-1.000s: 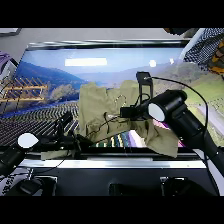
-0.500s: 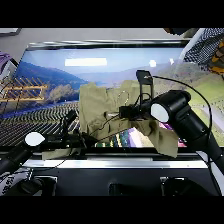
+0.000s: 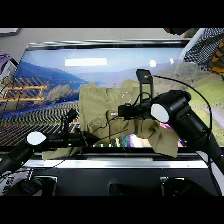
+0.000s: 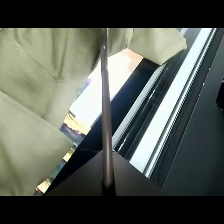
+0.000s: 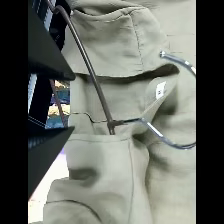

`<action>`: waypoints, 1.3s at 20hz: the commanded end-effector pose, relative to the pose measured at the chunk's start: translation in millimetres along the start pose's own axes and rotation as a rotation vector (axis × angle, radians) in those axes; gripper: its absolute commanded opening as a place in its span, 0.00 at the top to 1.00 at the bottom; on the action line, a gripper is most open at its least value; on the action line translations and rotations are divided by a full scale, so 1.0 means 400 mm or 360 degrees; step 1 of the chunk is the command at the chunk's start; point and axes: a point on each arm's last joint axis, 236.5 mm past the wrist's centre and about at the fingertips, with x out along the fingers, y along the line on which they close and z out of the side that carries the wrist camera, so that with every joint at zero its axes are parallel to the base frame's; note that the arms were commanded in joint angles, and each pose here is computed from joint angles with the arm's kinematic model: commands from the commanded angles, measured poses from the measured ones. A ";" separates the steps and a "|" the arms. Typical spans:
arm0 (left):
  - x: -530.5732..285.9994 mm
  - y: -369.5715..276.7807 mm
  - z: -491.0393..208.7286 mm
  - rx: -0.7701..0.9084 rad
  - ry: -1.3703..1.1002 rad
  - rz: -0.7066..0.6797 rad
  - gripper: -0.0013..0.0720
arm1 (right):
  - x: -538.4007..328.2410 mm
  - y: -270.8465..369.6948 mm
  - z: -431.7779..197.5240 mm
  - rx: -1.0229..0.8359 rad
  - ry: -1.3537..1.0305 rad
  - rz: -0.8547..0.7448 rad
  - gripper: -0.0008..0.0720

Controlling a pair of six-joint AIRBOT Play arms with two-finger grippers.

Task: Fold the clothes and pants, and hang the long-sleeved shirts on hangers.

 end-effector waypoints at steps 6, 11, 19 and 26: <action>0.000 0.005 0.005 -0.0001 -0.0012 0.0014 0.96 | -0.141 -0.204 0.063 0.0707 -0.0072 -0.0239 0.33; 0.000 0.004 0.004 -0.0002 -0.0010 0.0012 0.96 | -0.153 -0.410 0.045 0.0278 0.0276 0.0035 0.33; 0.000 0.003 0.003 -0.0003 -0.0008 0.0008 0.96 | 0.033 -0.466 0.019 -0.1263 0.0476 0.0410 0.15; 0.000 0.003 0.003 -0.0008 -0.0008 0.0007 0.96 | 0.144 -0.434 0.044 -0.1453 0.0342 0.0652 0.15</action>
